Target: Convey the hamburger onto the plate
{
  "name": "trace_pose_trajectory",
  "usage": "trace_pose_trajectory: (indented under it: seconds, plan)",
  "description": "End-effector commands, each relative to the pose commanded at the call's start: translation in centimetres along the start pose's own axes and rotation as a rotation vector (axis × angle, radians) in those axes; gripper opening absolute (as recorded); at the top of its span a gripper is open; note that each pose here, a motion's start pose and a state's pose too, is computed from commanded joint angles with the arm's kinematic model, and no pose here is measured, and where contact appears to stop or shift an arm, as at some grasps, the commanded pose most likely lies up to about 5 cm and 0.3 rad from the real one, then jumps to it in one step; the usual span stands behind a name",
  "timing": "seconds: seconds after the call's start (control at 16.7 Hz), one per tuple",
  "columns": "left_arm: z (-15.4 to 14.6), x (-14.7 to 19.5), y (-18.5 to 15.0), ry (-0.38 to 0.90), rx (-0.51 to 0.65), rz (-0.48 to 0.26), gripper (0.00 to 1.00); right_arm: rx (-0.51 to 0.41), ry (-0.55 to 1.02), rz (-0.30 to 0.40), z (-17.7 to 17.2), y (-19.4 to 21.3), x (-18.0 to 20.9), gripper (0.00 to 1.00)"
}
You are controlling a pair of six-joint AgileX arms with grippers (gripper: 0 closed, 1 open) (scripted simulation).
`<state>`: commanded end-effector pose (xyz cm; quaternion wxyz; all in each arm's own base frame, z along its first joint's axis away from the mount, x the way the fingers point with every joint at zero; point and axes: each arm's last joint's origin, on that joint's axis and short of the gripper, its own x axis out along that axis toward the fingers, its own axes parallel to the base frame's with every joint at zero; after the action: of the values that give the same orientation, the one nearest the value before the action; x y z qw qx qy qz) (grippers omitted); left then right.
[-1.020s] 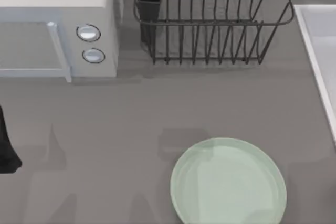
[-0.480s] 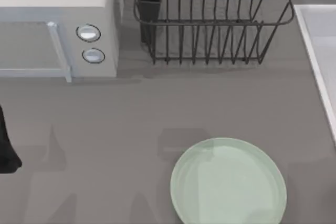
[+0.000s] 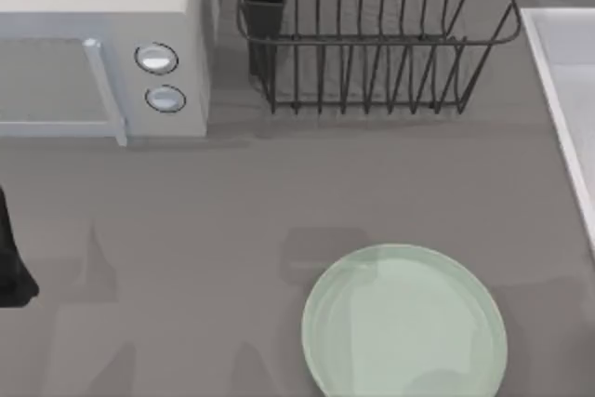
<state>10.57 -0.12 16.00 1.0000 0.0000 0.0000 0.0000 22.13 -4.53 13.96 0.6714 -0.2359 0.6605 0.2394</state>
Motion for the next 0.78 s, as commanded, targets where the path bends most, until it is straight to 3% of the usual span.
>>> trace_pose_trajectory:
  seconds: [0.24, 0.42, 0.78]
  plan:
    - [0.0, 0.0, 0.0, 0.0, 0.0, 0.0, 1.0, 0.0, 0.021, 0.026, -0.1, 0.2, -4.4, 0.0]
    - [0.0, 0.0, 0.0, 0.0, 0.0, 0.0, 1.0, 0.002, 0.005, 0.007, -0.2, 0.5, -7.1, 0.0]
    - [0.0, 0.0, 0.0, 0.0, 0.0, 0.0, 1.0, 0.003, 0.003, 0.004, -0.2, 0.5, -7.4, 0.0]
